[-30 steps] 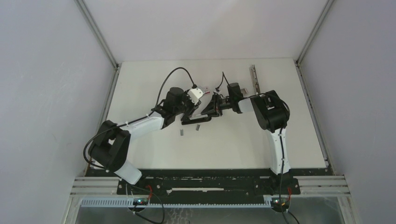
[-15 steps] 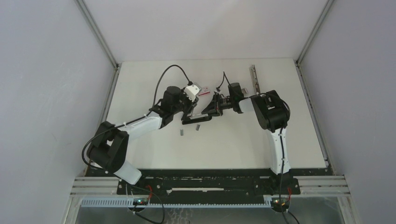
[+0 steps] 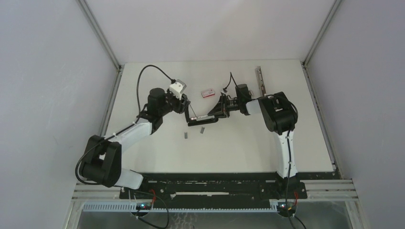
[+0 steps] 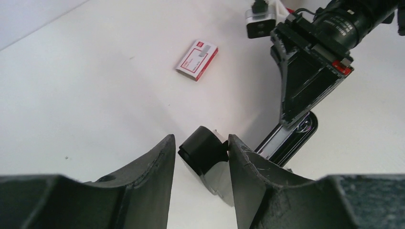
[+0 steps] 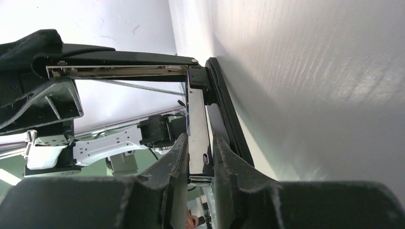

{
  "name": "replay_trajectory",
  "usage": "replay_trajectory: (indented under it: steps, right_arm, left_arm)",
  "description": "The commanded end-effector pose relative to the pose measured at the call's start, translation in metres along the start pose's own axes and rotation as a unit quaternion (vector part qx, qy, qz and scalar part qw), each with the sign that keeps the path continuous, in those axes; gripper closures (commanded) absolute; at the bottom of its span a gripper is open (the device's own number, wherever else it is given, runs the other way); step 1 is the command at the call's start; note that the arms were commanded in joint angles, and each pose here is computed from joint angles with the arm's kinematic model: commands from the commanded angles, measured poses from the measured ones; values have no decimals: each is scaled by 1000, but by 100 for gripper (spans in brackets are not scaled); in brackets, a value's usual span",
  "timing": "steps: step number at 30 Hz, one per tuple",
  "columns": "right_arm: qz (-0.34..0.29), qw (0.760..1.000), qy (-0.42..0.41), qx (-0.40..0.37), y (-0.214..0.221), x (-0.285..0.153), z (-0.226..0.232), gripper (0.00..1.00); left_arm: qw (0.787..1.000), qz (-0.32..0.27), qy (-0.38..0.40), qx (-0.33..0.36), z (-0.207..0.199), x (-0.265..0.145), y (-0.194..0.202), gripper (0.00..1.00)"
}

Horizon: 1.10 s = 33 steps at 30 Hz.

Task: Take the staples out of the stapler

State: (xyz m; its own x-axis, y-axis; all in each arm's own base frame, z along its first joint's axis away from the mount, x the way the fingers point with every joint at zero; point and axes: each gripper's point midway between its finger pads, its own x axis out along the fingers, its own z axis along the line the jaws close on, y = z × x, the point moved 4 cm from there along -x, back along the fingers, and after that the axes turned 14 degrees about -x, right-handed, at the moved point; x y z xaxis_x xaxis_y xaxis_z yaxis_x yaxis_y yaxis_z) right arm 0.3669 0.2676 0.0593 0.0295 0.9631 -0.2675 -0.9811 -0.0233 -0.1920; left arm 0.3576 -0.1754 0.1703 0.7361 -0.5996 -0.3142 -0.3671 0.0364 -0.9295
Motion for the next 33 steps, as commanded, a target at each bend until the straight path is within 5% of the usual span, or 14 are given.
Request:
replay_trajectory:
  steps: [1, 18, 25, 33]
  right_arm:
    - [-27, 999, 16, -29, -10, -16, -4, 92]
    - [-21, 998, 25, -48, -14, -19, -1, 89]
    - [-8, 997, 26, -69, -13, -13, 6, 89]
    - [6, 995, 34, -89, -12, -10, 10, 88]
  left_arm:
    - [998, -56, -28, 12, 14, -21, -23, 50]
    - [992, -4, -117, 56, 54, -60, 3, 48]
    - [991, 15, 12, 130, 21, -47, -19, 39]
    - [958, 72, 169, 218, -30, -6, -29, 35]
